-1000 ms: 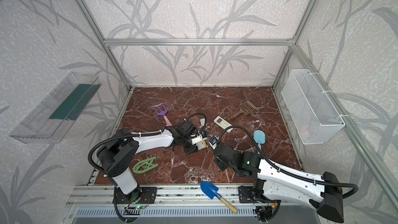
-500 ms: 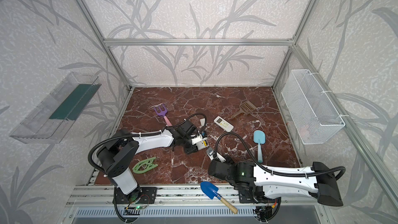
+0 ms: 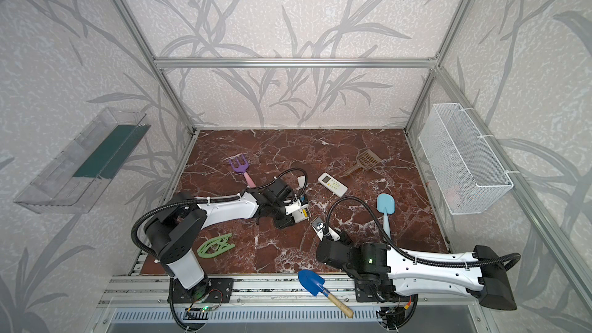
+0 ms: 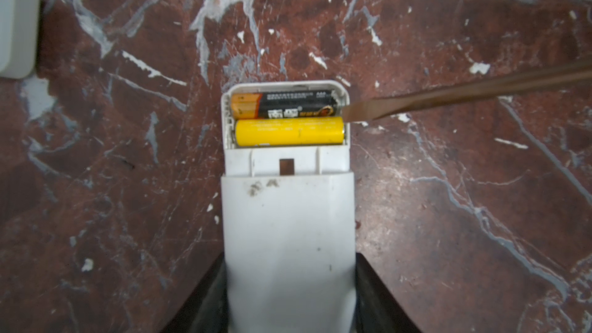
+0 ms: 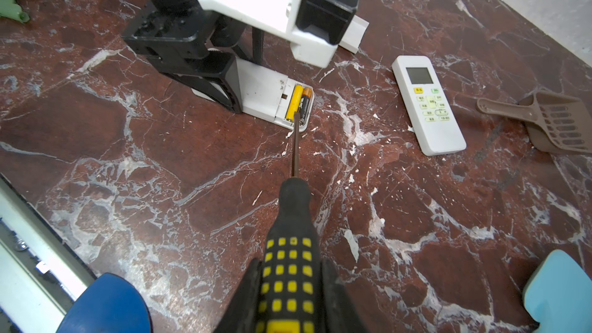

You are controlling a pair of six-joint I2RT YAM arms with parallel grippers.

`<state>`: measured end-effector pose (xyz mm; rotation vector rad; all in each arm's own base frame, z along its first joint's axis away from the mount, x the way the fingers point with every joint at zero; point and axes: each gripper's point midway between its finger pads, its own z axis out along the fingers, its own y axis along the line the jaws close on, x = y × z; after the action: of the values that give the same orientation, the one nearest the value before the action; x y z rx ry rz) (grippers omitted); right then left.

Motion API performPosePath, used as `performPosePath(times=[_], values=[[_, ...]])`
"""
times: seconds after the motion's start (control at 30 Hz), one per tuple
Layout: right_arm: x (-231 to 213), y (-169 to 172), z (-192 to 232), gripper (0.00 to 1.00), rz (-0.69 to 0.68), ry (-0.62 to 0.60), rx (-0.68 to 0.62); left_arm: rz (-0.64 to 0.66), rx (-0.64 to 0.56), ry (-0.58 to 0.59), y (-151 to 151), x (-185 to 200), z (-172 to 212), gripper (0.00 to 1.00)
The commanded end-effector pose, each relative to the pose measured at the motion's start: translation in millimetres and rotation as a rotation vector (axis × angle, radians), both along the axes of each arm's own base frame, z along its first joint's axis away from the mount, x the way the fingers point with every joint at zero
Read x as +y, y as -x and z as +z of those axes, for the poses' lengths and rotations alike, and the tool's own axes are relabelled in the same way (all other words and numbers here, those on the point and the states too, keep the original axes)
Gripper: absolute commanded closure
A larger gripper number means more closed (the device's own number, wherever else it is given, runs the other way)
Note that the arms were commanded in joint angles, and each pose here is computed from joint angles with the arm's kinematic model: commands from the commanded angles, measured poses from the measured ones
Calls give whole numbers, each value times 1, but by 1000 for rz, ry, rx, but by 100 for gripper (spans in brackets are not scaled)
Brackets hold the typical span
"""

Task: Unload the batteries from the remote control

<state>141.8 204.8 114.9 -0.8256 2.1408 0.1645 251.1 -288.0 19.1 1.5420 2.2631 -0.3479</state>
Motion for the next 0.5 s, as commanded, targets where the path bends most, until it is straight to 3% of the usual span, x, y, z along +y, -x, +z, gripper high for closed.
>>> performPosePath(times=[0.0,0.47], values=[[4,-1,1,100,3,-22,-17,-18,29,-8,8,0,-12,62],[3,2,-8,100,-4,-5,14,-17,32,-12,8,1,-13,63]])
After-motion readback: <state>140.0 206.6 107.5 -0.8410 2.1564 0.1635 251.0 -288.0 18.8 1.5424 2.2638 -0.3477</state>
